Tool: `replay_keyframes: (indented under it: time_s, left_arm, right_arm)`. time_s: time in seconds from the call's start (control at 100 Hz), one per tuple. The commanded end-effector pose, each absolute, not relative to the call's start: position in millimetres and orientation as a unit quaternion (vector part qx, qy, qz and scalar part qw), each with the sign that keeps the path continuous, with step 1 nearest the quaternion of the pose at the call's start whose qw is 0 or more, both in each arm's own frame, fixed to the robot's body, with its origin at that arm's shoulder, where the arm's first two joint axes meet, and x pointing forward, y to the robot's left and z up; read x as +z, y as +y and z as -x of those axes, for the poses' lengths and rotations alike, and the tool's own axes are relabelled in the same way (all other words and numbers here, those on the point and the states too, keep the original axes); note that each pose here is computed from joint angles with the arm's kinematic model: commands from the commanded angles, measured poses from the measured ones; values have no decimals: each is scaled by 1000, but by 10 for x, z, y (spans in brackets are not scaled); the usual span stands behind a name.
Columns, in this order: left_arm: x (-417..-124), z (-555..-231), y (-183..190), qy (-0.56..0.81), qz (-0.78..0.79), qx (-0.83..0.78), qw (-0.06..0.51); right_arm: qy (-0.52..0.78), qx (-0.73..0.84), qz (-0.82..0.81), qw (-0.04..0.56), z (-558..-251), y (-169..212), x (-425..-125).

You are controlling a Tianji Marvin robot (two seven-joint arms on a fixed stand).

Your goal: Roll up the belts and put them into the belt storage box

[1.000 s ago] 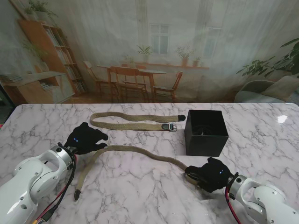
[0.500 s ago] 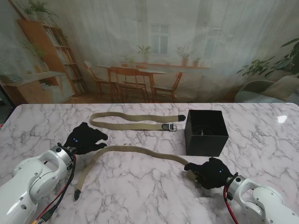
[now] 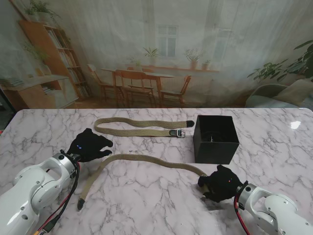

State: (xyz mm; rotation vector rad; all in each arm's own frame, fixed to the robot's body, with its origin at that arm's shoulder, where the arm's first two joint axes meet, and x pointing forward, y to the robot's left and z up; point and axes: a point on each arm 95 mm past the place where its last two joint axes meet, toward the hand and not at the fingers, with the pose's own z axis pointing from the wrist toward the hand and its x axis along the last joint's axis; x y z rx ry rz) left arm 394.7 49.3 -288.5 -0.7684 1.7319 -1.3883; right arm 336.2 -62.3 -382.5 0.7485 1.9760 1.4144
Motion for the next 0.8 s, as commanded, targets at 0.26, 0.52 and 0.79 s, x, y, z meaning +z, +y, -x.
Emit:
replay_keyframes:
  time_s: [0.26, 0.52, 0.79]
  left_arm:
    - [-2912, -3947, 491, 683, 306, -541, 382]
    - [-2912, -3945, 494, 683, 307, -542, 382]
    - [-2910, -3946, 499, 682, 307, -542, 383]
  right_arm:
    - [789, 485, -290, 243, -3301, -609, -3655]
    - [817, 447, -284, 228, -3284, -600, -3520]
    - [826, 434, -257, 252, -3298, -629, -3525]
